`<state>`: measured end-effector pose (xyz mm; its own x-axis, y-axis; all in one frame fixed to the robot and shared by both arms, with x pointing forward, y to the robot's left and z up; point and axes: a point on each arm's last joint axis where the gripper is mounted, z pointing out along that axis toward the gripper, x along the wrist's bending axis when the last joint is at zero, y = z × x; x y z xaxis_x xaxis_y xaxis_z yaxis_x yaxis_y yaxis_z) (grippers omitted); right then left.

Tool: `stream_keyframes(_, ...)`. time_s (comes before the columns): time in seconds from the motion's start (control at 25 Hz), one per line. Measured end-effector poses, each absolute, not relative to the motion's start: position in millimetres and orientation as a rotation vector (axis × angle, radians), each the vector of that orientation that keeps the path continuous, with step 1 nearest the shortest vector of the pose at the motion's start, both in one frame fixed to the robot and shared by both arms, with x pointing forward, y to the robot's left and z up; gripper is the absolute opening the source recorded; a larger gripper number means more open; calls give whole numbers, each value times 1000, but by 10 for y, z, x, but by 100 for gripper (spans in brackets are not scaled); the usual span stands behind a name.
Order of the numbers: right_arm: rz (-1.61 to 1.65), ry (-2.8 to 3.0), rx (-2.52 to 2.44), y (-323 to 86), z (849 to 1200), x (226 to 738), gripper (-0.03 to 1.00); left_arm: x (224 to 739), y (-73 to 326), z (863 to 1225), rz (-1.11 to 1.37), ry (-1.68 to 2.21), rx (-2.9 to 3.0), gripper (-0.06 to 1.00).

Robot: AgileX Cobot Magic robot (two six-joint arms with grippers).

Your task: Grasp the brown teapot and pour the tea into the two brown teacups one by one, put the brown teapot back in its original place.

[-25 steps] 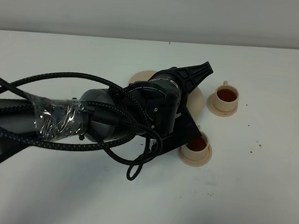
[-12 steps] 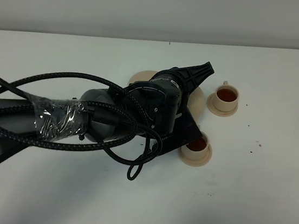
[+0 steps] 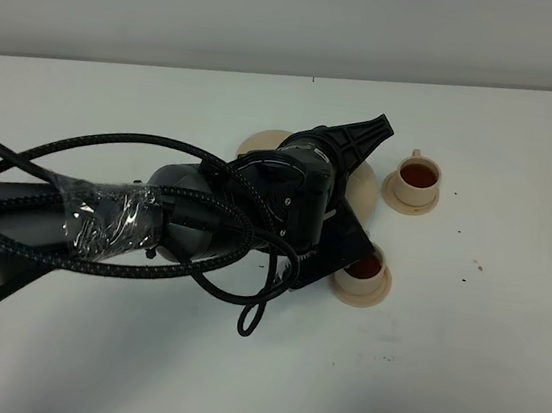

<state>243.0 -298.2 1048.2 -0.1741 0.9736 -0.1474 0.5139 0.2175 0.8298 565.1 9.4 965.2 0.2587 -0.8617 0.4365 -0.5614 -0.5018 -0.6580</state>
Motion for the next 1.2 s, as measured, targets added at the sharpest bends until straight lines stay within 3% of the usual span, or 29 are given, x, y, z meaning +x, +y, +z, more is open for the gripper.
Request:
stream_keyframes(0.72, 836, 1795, 1383, -2982, 10482, 2430, 24, 5622, 172, 9634, -1105, 962, -2411, 13)
stream_keyframes(1.2, 836, 1795, 1383, -2982, 10482, 2430, 24, 5579, 270, 9948, -1086, 562, -2751, 13)
